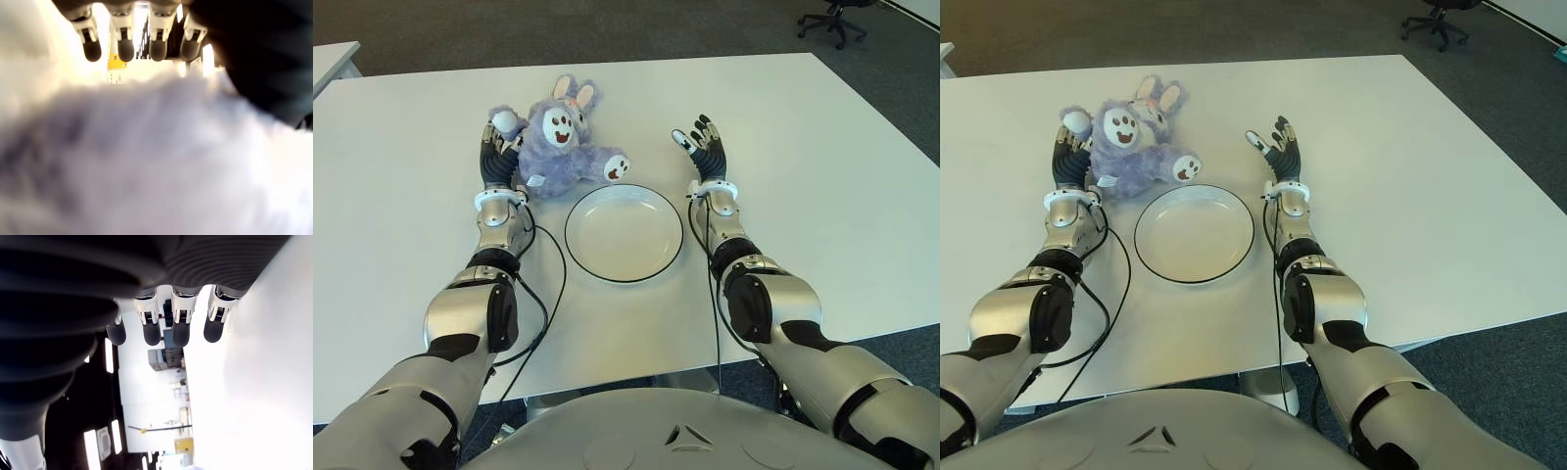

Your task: Put the doll into the plate.

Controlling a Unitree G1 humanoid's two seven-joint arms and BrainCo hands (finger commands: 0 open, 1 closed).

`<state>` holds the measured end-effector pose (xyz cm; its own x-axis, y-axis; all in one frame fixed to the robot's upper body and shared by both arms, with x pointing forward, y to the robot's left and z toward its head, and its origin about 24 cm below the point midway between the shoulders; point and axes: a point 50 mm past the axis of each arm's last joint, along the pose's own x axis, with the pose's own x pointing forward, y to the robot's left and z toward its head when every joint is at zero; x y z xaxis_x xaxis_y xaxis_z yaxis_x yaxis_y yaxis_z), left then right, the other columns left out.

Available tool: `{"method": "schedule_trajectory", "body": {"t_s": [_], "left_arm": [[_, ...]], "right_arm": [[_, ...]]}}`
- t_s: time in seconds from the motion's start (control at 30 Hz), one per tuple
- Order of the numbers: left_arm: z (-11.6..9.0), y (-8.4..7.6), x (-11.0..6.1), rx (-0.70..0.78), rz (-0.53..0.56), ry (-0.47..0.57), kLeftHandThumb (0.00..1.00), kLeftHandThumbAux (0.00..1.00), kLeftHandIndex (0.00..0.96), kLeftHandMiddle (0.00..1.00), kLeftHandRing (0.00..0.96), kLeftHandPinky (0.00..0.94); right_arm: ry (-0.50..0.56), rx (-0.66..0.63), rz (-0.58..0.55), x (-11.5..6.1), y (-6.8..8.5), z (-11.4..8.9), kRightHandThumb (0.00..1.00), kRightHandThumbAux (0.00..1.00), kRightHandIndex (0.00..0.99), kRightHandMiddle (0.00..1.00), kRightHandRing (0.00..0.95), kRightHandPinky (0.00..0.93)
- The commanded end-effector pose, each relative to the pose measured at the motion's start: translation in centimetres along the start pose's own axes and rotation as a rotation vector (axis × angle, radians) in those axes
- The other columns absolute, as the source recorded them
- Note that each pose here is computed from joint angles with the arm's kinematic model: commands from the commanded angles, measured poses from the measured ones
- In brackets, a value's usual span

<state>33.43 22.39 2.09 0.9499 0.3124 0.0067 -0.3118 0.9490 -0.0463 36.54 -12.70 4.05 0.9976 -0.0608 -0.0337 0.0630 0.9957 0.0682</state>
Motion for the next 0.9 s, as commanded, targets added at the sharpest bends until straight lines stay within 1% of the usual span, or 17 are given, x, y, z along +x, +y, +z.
{"method": "schedule_trajectory", "body": {"t_s": [0.03,0.3,0.5,0.9], "left_arm": [[-3.9,0.2,-2.5,-0.009,0.01,0.164,0.273,0.623,0.0,0.04,0.058,0.08],[-3.7,0.0,-2.3,-0.019,0.007,0.159,0.285,0.624,0.0,0.047,0.056,0.056],[-3.3,-0.2,-2.0,-0.021,0.0,0.146,0.3,0.611,0.0,0.051,0.056,0.056],[-2.6,-0.5,-1.5,-0.026,-0.011,0.115,0.327,0.632,0.0,0.064,0.049,0.021]], "right_arm": [[0.289,0.012,-0.034,-3.7,-0.8,-6.8,0.017,0.678,0.054,0.067,0.064,0.07],[0.288,0.015,-0.037,-3.7,-0.9,-6.7,0.016,0.682,0.054,0.072,0.068,0.074],[0.288,0.015,-0.037,-3.7,-0.9,-6.7,0.014,0.678,0.052,0.07,0.068,0.068],[0.29,0.015,-0.037,-3.7,-0.9,-6.7,0.008,0.681,0.053,0.07,0.068,0.072]]}}
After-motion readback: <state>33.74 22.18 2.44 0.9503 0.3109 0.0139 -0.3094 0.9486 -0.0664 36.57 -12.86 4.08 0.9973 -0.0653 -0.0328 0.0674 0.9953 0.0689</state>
